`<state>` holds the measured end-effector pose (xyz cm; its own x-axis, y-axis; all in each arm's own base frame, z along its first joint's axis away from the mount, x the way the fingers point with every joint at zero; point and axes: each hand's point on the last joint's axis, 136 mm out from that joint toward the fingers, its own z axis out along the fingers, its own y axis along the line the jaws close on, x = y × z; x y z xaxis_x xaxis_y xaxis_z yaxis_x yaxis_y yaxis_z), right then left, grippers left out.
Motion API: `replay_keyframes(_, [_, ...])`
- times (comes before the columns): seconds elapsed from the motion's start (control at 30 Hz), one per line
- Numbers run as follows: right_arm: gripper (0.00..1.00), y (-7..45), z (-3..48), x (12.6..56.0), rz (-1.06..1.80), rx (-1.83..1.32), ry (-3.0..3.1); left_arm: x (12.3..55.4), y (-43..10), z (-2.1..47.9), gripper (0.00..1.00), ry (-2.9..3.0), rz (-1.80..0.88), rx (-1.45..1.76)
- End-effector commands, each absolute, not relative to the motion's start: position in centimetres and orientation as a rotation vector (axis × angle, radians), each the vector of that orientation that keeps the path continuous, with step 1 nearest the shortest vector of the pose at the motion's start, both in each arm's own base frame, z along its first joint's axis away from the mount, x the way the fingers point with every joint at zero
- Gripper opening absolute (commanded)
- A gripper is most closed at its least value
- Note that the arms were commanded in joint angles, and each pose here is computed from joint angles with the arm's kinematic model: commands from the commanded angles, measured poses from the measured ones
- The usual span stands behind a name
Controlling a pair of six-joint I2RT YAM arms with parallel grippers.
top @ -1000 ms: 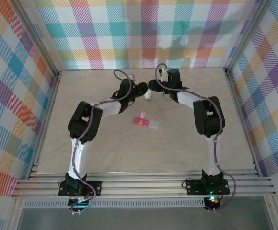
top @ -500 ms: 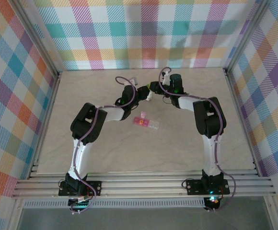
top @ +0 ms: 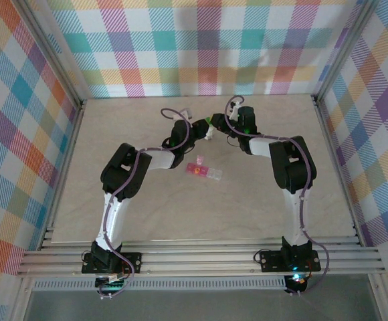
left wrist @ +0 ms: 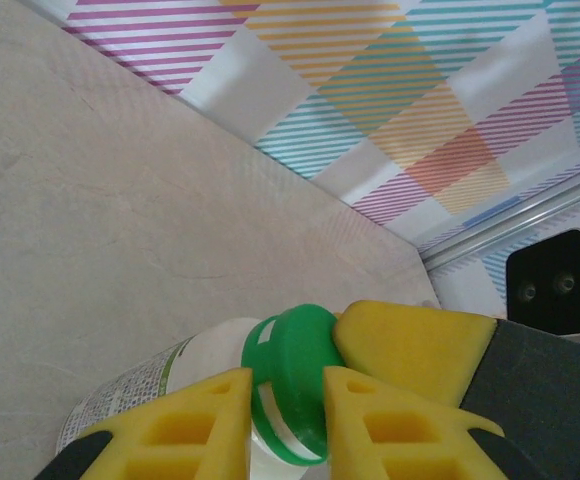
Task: Sort the pills into containers
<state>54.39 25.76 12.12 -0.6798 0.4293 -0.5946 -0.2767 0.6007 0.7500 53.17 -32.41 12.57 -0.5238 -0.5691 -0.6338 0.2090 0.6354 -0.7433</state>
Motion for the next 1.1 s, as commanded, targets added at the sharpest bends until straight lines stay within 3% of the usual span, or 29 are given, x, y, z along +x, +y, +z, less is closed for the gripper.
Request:
replay_keyframes(0.0, [0.29, 25.6, 8.1, 52.6, 1.068, 0.184, 2.232, 50.9, -32.7, 5.8, 0.23, 2.174, -0.919, -0.239])
replay_keyframes(0.2, [0.31, 24.9, 12.6, 54.9, 1.083, 0.180, 2.165, 52.8, -32.8, 10.7, 0.26, 2.105, -0.942, -0.206])
replay_keyframes(0.3, [0.34, 24.2, 15.2, 55.3, 1.070, 0.155, 2.129, 53.3, -32.3, 13.2, 0.35, 2.067, -0.940, -0.203])
replay_keyframes(0.5, [0.40, 23.1, 18.3, 54.3, 0.993, 0.069, 2.126, 53.1, -31.2, 18.3, 0.48, 2.009, -0.943, -0.171])
replay_keyframes(0.63, [0.40, 22.3, 19.2, 52.7, 0.952, 0.038, 2.138, 51.7, -29.7, 20.6, 0.49, 2.000, -0.903, -0.162])
replay_keyframes(0.8, [0.40, 22.1, 19.0, 48.7, 0.947, -0.054, 2.224, 47.8, -26.2, 20.4, 0.46, 2.077, -0.798, -0.190])
replay_keyframes(1.07, [0.38, 23.8, 16.9, 42.4, 0.936, -0.278, 2.354, 40.2, -21.9, 14.4, 0.42, 2.286, -0.726, -0.172])
